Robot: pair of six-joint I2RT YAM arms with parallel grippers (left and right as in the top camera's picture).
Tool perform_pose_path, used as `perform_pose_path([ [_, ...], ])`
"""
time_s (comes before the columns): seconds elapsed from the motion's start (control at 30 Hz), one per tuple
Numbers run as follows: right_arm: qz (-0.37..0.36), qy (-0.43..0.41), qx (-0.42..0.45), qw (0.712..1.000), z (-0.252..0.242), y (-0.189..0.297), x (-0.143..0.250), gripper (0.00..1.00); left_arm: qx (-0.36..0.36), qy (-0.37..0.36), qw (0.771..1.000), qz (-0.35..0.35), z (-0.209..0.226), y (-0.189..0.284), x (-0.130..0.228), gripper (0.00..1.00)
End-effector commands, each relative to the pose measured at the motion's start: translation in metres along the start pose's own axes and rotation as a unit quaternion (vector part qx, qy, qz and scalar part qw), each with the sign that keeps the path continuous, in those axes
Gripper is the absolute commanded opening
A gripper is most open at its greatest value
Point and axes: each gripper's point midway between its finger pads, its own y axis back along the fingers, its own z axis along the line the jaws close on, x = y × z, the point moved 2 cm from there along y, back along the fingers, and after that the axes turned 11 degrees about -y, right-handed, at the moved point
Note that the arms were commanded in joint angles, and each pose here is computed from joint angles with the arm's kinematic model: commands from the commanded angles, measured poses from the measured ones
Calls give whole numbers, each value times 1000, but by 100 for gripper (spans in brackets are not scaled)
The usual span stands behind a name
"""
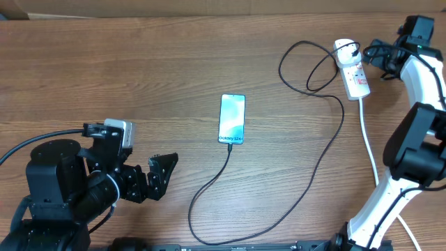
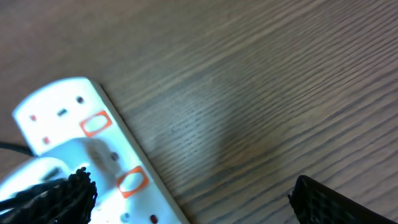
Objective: Plug charger to phone and switch on socket
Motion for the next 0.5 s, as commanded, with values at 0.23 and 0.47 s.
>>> perform_pose_path([
  [0.23, 15, 18, 16, 1000, -8, -38, 17, 100, 5, -11, 1000, -6, -3, 2, -2, 100],
  [0.47, 20, 17, 17, 1000, -8, -44, 20, 100, 5, -11, 1000, -6, -3, 2, -2, 100],
])
